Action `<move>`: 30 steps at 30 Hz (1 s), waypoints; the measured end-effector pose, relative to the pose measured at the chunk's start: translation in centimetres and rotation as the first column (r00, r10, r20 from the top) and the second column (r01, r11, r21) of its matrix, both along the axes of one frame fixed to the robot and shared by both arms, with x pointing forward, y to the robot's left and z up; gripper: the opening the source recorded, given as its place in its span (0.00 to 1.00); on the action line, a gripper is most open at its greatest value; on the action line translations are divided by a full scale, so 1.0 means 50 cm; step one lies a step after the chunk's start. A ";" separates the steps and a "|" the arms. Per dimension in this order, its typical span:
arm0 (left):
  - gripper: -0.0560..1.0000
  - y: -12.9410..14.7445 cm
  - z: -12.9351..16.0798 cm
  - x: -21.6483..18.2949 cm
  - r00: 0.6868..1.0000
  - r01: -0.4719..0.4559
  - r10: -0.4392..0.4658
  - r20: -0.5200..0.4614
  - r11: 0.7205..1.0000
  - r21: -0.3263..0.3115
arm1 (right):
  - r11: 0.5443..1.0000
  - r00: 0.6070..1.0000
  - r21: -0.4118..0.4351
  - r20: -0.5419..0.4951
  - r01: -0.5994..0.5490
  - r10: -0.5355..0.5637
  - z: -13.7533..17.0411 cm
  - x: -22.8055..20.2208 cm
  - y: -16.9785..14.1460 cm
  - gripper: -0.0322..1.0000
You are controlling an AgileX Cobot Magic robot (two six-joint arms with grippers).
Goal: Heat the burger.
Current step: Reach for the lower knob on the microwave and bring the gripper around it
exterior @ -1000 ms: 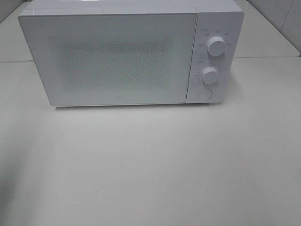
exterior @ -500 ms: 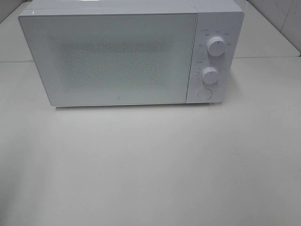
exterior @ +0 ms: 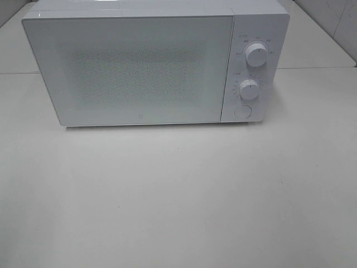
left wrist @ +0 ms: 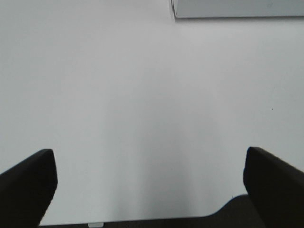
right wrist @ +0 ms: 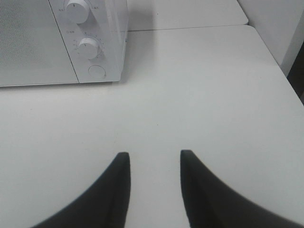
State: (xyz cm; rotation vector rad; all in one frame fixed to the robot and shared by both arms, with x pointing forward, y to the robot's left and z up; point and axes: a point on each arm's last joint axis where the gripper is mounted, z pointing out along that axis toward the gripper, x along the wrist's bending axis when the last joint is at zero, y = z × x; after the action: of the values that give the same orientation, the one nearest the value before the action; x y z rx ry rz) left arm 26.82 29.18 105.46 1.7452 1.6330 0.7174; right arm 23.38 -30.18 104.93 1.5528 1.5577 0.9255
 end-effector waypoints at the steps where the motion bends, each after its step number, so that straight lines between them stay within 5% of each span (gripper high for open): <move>1: 0.99 0.000 0.000 0.000 1.000 0.000 0.000 0.000 1.000 0.000 | 1.000 1.000 0.000 0.000 0.000 0.000 0.000 0.000 0.000 0.40; 11: 0.99 0.001 0.003 -0.075 0.972 -0.039 0.039 0.231 0.999 -0.001 | 1.000 1.000 0.000 0.000 0.000 0.000 0.000 0.000 0.000 0.40; 30: 0.99 0.003 0.003 -0.077 0.971 -0.055 0.055 0.234 0.998 -0.010 | 1.000 1.000 0.000 0.000 0.000 0.000 0.000 0.000 0.000 0.40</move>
State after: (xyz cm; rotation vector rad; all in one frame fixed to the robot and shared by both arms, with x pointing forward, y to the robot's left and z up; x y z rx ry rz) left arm 22.99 29.31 105.59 1.5520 1.5238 0.9100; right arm 23.38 -30.18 104.93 1.5528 1.5577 0.9255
